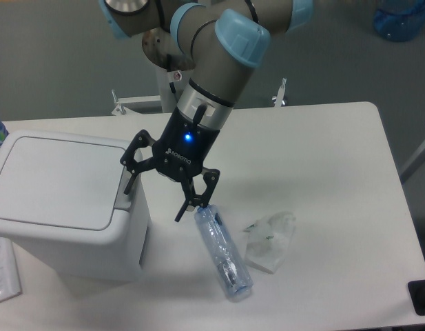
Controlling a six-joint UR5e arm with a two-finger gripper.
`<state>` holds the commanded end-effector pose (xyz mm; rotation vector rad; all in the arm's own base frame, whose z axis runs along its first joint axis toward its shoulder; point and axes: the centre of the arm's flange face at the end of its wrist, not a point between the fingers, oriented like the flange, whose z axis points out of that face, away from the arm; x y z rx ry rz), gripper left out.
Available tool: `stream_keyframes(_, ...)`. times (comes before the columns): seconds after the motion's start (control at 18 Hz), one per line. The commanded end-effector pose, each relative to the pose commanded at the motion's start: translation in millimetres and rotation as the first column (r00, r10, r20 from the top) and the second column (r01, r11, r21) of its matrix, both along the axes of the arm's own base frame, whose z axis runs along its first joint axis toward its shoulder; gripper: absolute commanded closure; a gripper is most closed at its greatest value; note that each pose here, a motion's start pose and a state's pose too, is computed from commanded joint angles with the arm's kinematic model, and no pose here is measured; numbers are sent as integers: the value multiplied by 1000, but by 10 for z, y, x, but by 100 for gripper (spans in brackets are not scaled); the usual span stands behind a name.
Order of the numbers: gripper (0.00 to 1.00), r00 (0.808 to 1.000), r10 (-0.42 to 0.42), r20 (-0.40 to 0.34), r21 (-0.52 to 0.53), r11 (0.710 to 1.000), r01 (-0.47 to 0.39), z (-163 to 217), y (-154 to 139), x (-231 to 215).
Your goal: Open the trash can
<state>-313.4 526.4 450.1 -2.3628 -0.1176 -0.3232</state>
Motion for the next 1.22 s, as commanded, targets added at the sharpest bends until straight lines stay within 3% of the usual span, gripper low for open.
stream_keyframes(0.56, 0, 1000, 4, -5, 0, 1000, -4, 16, 1, -7)
stream_keyframes(0.72, 0, 1000, 3, -24, 29, 1000, -2, 170, 24, -23)
stream_keyframes(0.94, 0, 997, 32, -68, 67, 997, -27, 466, -34, -218)
stream_keyframes(1.11, 0, 995, 48, -85, 48, 998, -44, 362, -24, -394)
stream_keyframes(1.22, 0, 983, 112, -142, -3, 994, -114, 296, -166, -669)
